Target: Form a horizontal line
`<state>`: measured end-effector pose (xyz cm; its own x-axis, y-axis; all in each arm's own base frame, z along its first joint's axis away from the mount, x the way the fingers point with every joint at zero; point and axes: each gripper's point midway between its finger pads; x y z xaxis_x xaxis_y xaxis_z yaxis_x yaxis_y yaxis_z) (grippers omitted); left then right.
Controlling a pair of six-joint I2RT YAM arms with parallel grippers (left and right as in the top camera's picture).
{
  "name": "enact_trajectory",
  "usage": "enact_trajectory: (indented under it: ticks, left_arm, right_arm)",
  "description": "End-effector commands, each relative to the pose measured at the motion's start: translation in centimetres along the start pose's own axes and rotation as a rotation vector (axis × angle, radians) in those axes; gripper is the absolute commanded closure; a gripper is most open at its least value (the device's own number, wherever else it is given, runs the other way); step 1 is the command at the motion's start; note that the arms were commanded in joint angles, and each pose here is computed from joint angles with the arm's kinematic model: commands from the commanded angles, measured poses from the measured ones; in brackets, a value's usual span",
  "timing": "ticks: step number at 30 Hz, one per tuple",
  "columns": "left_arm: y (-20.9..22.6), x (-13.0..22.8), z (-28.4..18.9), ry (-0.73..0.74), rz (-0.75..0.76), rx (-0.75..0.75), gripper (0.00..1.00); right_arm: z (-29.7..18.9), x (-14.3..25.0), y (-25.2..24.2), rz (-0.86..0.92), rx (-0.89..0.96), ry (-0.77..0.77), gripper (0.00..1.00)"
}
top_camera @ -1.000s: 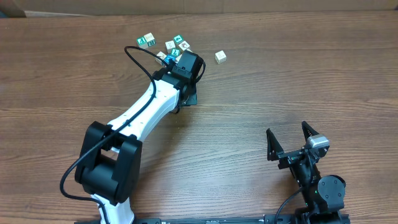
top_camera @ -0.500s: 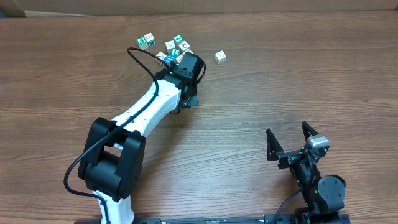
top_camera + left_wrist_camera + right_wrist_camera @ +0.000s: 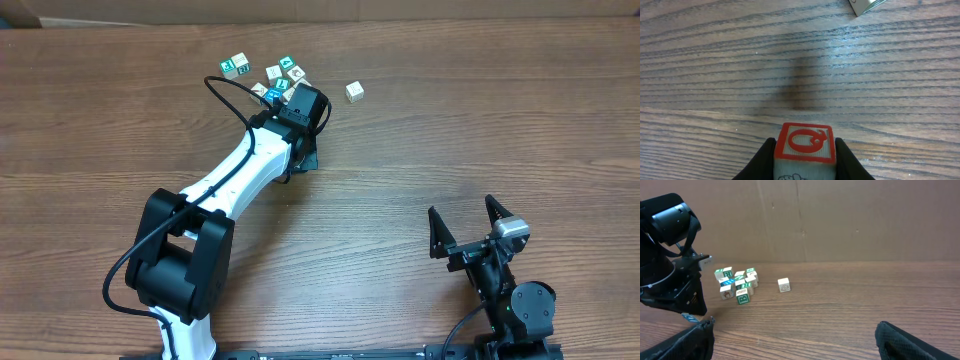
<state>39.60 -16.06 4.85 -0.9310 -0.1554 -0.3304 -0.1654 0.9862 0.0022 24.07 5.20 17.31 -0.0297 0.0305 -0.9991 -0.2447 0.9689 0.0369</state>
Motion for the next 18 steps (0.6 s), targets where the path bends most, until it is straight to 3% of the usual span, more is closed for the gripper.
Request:
enact_trajectory:
  ticks: [1,18]
  left_arm:
    - [-0.01,0.43,0.67,0.017,0.025,-0.003,0.95]
    - [-0.12,0.32,0.67,0.013,0.021,0.001,0.94]
  right_arm:
    - [-0.01,0.15,-0.22,-0.005,0.011,-0.005,0.0]
    - [-0.01,0.15,-0.22,-0.005,0.011,-0.005,0.0]
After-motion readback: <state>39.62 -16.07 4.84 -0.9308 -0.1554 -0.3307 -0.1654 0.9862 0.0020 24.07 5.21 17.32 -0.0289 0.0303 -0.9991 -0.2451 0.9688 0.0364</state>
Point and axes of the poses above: each gripper's point midway between its finger pads, its own z axis out along the fingers, its own y axis along the line the jaws close on, x = y × z, and after that the axes turned 5 degrees about -z, right-handed
